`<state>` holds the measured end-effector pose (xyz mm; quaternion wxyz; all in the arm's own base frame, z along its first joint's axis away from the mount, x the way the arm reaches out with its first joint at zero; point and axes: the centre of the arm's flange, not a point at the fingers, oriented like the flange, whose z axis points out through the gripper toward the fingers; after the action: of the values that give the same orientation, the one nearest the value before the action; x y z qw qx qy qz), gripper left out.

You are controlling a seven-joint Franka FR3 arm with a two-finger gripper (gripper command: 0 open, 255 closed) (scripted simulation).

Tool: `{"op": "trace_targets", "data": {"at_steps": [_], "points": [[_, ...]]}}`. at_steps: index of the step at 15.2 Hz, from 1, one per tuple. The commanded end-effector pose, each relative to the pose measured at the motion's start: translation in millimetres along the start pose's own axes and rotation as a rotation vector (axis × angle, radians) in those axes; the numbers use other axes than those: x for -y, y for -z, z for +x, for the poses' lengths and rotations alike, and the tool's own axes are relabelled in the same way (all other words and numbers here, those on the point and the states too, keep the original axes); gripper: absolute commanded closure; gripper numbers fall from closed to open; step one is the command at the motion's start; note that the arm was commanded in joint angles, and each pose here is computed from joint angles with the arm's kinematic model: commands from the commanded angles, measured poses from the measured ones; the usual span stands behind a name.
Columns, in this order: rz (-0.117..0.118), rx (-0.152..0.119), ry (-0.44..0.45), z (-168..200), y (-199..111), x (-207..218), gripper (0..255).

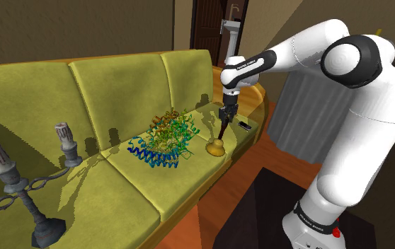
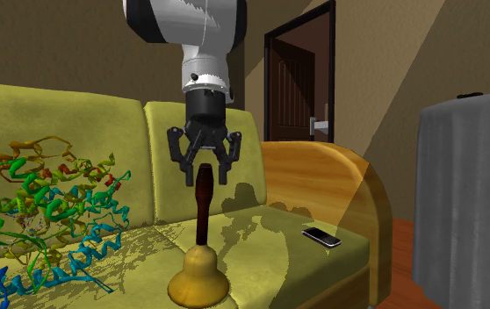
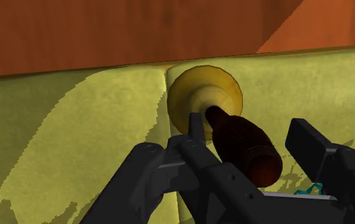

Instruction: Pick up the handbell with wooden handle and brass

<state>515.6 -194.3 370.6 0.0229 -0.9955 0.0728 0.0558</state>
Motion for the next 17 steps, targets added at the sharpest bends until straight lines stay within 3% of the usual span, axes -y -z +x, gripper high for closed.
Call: {"op": "trace_targets", "data": {"at_steps": [1, 9, 17], "points": [[0.000, 0.000, 0.000, 0, -1, 0, 255], [0.000, 0.000, 0.000, 1, -1, 0, 255], [0.000, 0.000, 0.000, -4, 41, 2, 255]]}}
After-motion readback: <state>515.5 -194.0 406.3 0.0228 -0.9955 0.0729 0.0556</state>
